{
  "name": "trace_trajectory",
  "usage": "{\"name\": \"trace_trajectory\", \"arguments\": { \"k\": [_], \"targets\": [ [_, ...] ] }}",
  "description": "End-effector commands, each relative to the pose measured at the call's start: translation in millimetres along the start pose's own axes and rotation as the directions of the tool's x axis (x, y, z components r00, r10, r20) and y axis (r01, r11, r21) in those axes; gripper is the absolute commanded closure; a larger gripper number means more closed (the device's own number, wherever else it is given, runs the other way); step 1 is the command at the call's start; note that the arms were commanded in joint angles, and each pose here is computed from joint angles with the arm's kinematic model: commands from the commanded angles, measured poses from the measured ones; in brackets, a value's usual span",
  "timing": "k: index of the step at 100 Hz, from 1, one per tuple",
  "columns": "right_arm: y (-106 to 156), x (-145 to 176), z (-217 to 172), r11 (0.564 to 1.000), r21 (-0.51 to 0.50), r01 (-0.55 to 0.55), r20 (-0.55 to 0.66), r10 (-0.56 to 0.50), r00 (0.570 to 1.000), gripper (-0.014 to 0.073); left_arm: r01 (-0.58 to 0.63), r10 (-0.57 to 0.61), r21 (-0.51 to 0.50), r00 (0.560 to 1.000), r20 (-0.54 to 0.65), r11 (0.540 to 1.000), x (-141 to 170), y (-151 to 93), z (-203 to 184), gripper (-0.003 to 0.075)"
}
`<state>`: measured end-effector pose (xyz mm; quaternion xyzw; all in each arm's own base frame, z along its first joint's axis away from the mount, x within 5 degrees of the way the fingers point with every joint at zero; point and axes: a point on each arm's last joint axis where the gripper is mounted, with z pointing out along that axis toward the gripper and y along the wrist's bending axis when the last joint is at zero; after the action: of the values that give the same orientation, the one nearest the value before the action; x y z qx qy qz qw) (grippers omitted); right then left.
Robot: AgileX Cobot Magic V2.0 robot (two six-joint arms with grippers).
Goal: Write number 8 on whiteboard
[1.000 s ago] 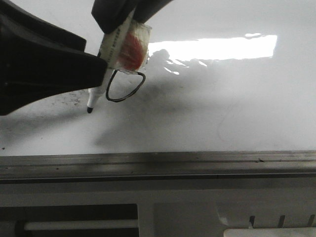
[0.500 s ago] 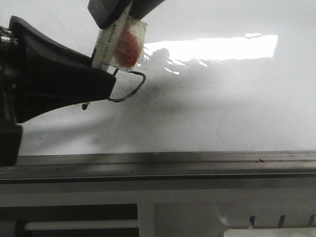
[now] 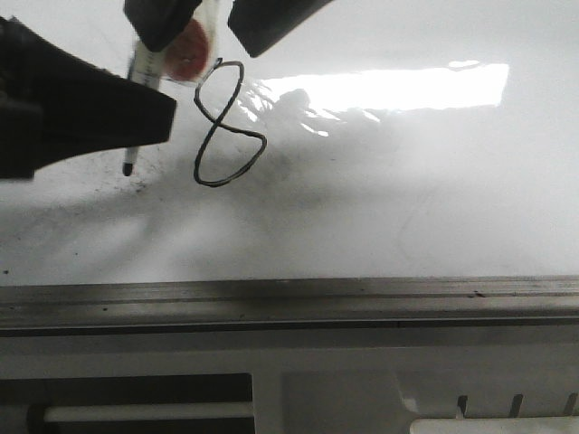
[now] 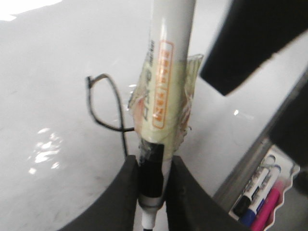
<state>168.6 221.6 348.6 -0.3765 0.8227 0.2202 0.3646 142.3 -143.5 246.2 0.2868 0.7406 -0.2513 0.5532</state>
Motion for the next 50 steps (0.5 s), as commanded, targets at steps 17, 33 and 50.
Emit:
{"name": "trace_trajectory", "arguments": {
  "k": [17, 33, 50],
  "targets": [
    [0.6, -14.8, -13.3, 1.0, 0.005, 0.021, 0.11, -0.022, 0.994, 0.0221, 0.43, -0.434, -0.148, 0.901, 0.005, 0.891, -15.5, 19.5, -3.7, 0.0741],
    [0.6, -14.5, -13.3, 1.0, 0.005, 0.021, 0.106, -0.022, 0.994, 0.0221, 0.506, -0.524, -0.203, 0.85, -0.044, 0.838, -11.5, 26.4, 2.8, 0.0741],
    [0.6, -14.1, -13.2, 1.0, 0.005, 0.021, 0.102, -0.022, 0.995, 0.0221, 0.505, -0.528, -0.211, 0.847, -0.063, 0.837, -9.2, 26.6, 4.9, 0.0741]
  ]
}}
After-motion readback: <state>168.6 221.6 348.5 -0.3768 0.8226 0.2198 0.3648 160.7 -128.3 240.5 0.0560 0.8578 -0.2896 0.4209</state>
